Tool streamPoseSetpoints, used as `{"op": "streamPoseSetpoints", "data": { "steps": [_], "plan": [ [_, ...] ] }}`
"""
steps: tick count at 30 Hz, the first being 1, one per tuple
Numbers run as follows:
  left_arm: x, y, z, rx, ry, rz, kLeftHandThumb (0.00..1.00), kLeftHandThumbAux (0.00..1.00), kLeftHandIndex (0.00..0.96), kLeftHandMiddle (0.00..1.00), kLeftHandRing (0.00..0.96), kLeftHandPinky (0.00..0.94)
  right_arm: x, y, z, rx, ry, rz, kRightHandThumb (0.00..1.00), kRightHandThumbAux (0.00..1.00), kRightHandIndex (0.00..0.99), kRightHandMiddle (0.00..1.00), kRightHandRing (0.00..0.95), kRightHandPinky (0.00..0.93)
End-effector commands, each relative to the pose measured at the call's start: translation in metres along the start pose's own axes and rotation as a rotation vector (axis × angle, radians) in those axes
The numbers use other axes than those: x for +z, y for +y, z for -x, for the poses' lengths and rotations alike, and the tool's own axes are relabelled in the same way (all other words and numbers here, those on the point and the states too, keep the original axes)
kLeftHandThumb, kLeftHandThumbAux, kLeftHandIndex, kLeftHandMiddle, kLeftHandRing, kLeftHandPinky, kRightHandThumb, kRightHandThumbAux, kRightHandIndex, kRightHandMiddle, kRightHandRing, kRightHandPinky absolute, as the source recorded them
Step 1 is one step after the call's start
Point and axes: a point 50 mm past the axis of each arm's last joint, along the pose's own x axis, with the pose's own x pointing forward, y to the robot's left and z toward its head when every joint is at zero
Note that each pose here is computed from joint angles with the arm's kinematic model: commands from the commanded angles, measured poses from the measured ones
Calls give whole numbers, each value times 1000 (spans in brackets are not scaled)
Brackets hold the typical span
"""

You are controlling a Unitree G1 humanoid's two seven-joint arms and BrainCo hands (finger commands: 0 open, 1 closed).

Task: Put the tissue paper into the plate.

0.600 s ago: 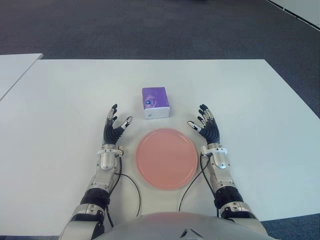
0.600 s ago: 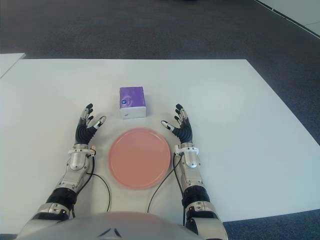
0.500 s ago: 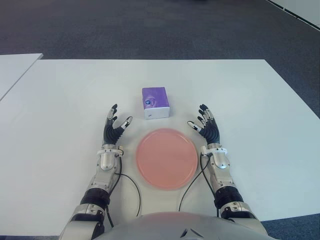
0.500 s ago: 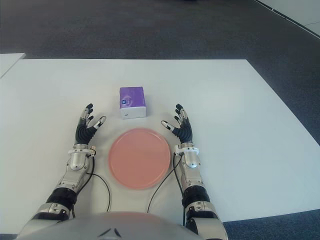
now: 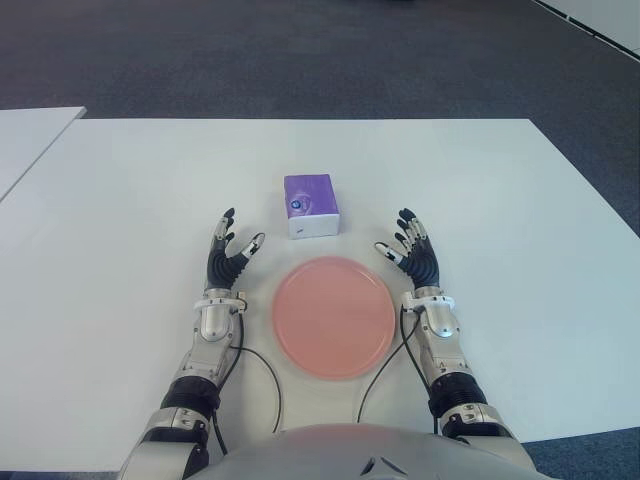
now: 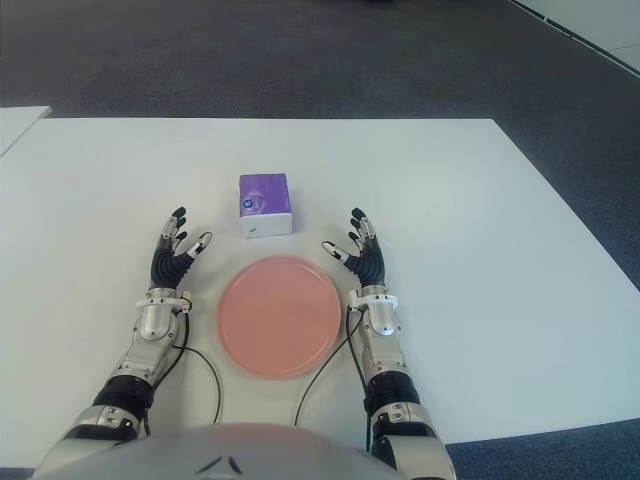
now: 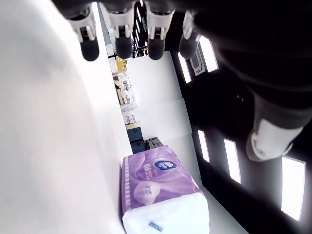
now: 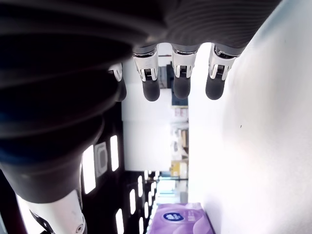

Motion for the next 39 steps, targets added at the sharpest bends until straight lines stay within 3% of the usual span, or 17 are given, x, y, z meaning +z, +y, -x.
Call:
{"op": "streamPoseSetpoints", "data": {
  "steps": [1, 14, 18, 25, 34, 39],
  "plan": [
    [-27, 1, 22, -15, 139, -38, 68, 546, 0, 0, 0, 0, -31, -3, 25, -25, 161, -14, 0, 781, 0, 0, 0, 0],
    [-25, 0, 19, -14, 129, -39, 66, 550, 0, 0, 0, 0, -30, -3, 24, -27, 159, -21, 0, 794, 0, 0, 0, 0],
    [-3, 13, -10, -7, 35, -96, 76, 527, 0, 0, 0, 0, -30, -3, 22, -25, 160, -23, 0, 798, 0, 0, 0, 0],
    [69, 36, -76, 29, -225, -332, 130, 464, 0, 0, 0, 0, -30, 1, 23, -29, 179, -21, 0, 788, 0, 0, 0, 0],
    [119, 45, -105, 114, -437, -463, 195, 418, 0, 0, 0, 0, -31, 1, 21, -33, 197, -15, 0, 763, 0, 0, 0, 0],
    [144, 32, -125, 71, -504, -567, 196, 381, 0, 0, 0, 0, -34, 1, 19, -48, 222, -23, 0, 758, 0, 0, 0, 0]
  ]
}}
